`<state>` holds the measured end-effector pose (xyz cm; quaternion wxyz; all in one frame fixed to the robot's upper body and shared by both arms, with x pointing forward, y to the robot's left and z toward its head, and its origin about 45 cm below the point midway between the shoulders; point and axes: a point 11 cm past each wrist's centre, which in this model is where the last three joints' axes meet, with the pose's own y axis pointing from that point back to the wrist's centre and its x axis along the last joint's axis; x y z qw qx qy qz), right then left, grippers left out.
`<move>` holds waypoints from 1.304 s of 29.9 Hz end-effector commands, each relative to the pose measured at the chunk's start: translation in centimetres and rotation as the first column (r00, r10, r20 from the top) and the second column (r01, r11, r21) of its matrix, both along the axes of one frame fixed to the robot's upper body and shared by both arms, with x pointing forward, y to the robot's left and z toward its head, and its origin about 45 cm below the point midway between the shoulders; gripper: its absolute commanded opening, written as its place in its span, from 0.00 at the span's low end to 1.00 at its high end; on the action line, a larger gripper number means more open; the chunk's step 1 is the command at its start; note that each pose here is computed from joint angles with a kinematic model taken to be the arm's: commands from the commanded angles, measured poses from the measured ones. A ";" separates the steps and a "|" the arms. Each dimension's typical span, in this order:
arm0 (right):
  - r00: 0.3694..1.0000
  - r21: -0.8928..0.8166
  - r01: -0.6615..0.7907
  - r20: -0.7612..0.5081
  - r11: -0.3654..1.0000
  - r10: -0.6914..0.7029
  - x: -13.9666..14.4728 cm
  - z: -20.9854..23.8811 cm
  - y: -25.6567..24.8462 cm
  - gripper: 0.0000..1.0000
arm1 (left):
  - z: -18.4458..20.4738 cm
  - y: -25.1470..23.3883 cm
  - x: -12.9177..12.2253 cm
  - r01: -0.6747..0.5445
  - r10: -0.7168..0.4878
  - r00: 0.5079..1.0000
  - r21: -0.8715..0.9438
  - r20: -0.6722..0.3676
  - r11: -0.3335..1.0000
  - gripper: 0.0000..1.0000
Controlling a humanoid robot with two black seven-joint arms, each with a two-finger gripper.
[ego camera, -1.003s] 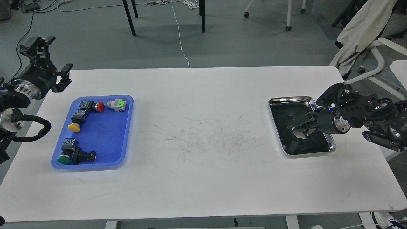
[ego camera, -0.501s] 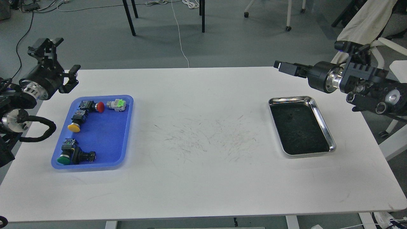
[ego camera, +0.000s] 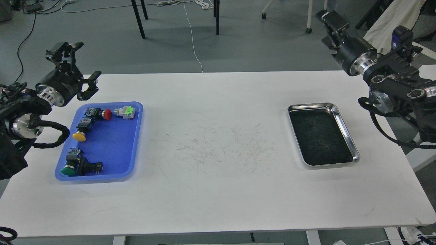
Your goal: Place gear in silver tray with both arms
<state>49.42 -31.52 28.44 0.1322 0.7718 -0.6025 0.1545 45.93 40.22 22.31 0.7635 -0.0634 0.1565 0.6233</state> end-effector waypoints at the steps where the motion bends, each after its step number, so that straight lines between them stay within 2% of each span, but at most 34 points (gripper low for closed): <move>1: 1.000 0.120 0.023 -0.004 0.992 -0.022 -0.2 0.0 0.3 1.00 | -0.1 -0.7 0.3 -0.003 0.003 1.000 -0.021 0.004 1.000 0.99; 8: 0.984 0.200 0.165 0.036 0.966 -0.175 0.3 0.9 -0.9 1.00 | 1.1 -0.7 0.7 -0.006 0.008 0.999 -0.045 0.036 0.999 0.99; 11: 0.984 0.198 0.171 0.019 0.965 -0.179 0.0 0.0 -0.9 1.00 | 1.9 -0.5 0.9 -0.008 0.012 0.998 -0.069 0.060 0.998 0.99; 14: 0.991 0.268 0.130 -0.015 0.954 -0.131 0.2 -0.8 2.3 1.00 | 1.9 -0.7 1.0 -0.008 0.014 0.998 -0.083 0.065 0.997 0.99; 21: 0.975 0.450 0.220 -0.131 0.866 -0.179 0.0 -2.3 2.9 1.00 | 1.4 -0.5 0.7 -0.019 0.025 0.998 -0.096 0.058 0.995 0.99; 30: 0.977 0.473 0.199 -0.167 0.858 -0.135 -1.1 -3.2 3.9 1.00 | 2.1 -0.8 1.1 -0.010 0.017 0.997 -0.096 0.072 0.995 0.99; 39: 0.977 0.508 0.174 -0.195 0.844 -0.084 -2.5 -3.5 4.9 1.00 | 0.3 -2.8 1.0 0.020 -0.018 1.000 -0.106 0.023 0.994 0.99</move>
